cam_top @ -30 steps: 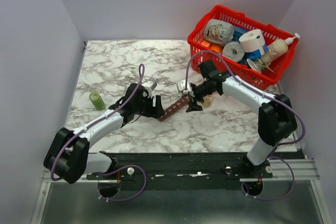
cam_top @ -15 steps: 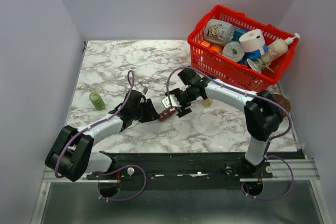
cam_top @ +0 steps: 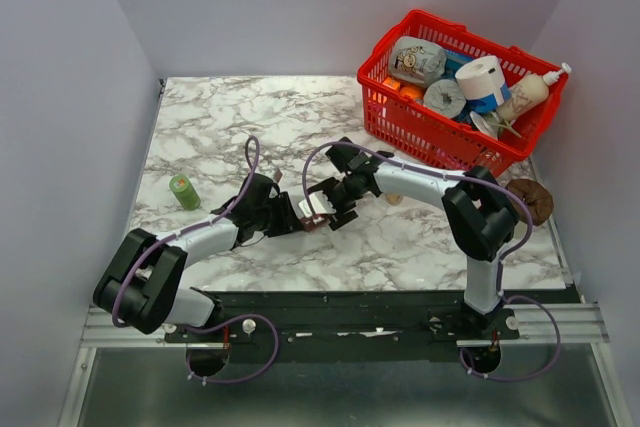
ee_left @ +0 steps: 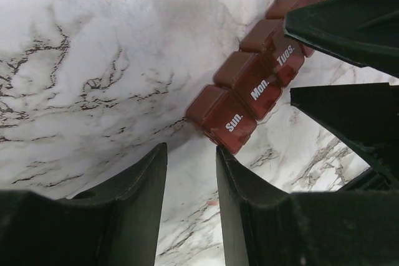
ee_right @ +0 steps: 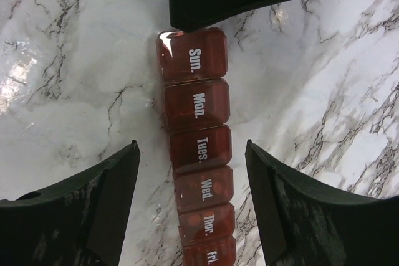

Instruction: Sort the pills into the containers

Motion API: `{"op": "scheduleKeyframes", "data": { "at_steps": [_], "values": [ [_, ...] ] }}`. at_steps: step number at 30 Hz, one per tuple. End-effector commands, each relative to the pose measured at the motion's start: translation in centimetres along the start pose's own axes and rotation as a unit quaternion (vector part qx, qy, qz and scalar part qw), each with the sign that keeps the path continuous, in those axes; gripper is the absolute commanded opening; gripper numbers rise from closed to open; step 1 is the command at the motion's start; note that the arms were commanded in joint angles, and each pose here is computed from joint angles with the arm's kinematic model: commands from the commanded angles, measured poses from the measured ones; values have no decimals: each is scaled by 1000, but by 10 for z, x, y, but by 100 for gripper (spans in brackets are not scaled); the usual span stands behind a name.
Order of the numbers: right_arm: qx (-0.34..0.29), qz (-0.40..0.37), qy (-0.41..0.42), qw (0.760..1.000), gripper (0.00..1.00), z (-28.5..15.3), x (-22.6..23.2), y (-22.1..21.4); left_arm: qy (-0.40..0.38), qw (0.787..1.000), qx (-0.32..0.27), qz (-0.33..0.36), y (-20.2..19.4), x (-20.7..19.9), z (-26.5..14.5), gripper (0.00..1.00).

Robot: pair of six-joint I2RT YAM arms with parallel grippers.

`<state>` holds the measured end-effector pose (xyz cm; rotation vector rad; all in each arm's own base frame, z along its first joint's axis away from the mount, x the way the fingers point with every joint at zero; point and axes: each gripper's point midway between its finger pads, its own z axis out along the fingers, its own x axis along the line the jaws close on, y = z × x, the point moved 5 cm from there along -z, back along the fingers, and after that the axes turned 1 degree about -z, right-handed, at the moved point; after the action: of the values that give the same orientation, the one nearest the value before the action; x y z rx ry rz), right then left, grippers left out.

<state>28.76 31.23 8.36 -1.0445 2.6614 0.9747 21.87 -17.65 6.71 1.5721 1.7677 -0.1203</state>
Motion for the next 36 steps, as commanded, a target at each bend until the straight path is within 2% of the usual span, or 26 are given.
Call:
{"op": "scheduleKeyframes", "data": {
  "at_steps": [1,11,21,29,36],
  "values": [
    [17,-10,-16,1000,76,8,-9,-5,-18,1000,-13,-7,10,-10,-1,46],
    [31,-4,-10,999,69,16,-6,-14,-32,999,-24,-12,16,-19,-6,48],
    [30,3,-1,1000,61,19,-1,-16,-29,999,-9,-26,12,-14,7,50],
    [24,9,10,1000,55,21,2,-15,-7,1000,3,-25,8,-5,13,47],
    [19,23,32,999,46,20,2,-12,18,1000,11,-14,8,0,14,44]
  ]
}}
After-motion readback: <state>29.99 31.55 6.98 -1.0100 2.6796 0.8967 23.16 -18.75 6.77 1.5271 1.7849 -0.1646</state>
